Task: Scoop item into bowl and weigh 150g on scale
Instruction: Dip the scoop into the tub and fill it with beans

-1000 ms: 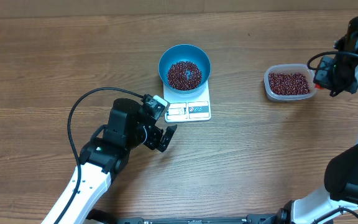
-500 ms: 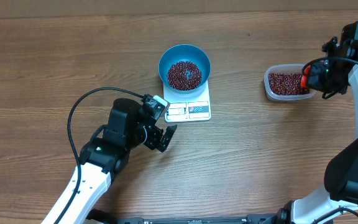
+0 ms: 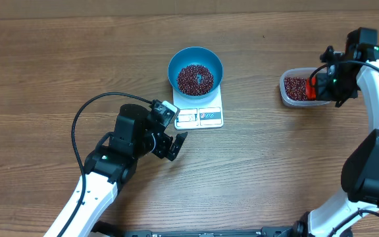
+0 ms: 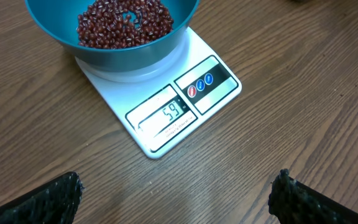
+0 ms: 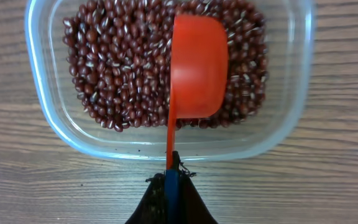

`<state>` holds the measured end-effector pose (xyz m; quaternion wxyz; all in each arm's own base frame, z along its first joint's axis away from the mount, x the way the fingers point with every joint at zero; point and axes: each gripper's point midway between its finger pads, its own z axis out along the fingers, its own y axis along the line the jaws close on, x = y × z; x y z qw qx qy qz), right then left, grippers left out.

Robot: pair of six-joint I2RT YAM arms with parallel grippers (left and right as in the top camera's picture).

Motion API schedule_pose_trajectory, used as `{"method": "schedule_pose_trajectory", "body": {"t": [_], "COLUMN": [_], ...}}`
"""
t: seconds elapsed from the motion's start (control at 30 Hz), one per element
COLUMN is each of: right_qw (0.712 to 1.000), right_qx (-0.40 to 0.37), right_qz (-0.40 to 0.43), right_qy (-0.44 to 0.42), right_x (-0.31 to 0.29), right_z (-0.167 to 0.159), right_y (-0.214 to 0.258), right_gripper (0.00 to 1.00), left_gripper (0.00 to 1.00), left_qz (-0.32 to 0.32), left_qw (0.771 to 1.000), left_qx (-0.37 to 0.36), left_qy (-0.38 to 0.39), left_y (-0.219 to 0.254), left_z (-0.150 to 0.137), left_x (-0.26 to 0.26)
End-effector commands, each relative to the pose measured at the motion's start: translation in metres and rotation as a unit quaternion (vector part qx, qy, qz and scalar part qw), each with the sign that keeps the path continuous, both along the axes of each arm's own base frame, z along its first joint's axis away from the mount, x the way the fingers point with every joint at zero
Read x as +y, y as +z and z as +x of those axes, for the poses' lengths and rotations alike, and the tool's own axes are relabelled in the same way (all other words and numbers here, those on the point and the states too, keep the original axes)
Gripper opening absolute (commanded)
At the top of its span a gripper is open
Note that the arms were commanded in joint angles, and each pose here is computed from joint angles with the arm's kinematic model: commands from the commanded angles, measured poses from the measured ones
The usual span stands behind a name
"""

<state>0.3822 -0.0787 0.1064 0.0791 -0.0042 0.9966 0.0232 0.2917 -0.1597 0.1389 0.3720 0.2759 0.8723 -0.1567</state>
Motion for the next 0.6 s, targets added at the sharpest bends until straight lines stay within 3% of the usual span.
{"method": "schedule_pose_trajectory", "body": {"t": [0.0, 0.57], "right_qw": [0.999, 0.985], "right_qx": [0.025, 0.015], "right_qz": [0.01, 0.169], "right_qy": [0.019, 0.03], "right_x": [0.005, 0.057], "right_z": [-0.006, -0.005], "right_y": [-0.017, -0.012], "right_gripper": [0.04, 0.04], "left_gripper": [1.0, 0.99], "left_qz": [-0.01, -0.01], "left_qw": [1.0, 1.0], "left_qx": [-0.005, -0.005], "left_qy": [0.001, 0.001], "left_y": [0.008, 0.008], "left_z": [0.004, 0.004], "left_x": [-0.002, -0.002]}}
